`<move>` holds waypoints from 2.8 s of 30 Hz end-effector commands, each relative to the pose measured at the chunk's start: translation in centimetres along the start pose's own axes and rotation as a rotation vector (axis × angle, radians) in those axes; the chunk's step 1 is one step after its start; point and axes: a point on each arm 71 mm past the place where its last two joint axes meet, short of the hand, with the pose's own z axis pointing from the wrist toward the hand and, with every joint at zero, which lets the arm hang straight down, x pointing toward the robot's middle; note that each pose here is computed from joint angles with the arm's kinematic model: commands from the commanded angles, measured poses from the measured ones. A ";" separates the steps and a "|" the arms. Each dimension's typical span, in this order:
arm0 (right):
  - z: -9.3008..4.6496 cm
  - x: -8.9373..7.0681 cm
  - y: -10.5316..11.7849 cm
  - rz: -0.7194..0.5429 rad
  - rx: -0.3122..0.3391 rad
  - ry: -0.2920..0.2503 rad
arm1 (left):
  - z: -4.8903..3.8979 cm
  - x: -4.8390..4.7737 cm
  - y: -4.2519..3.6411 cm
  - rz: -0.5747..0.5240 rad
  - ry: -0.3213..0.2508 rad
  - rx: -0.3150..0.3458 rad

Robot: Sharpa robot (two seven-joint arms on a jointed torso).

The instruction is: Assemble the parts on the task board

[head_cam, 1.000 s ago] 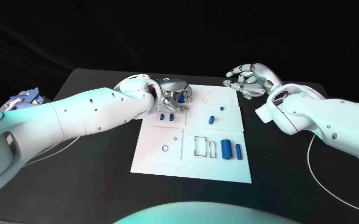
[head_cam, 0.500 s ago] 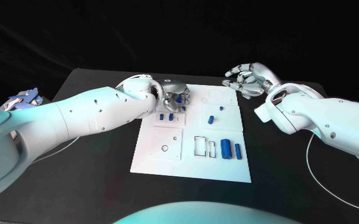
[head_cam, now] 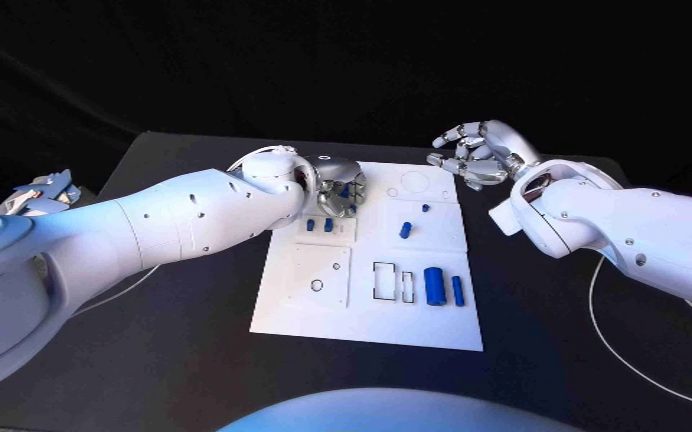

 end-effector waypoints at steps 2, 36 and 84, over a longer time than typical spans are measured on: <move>0.0 0.1 0.1 -0.004 -0.012 0.007 | 0.17 0.66 -0.12 0.005 0.028 -0.004; 0.1 0.1 0.1 -0.004 -0.015 0.005 | -0.15 0.07 -0.14 -0.008 -0.071 0.017; -0.1 0.0 -0.1 -0.004 -0.012 -0.002 | -4.58 -1.40 3.40 -0.079 -0.064 -0.083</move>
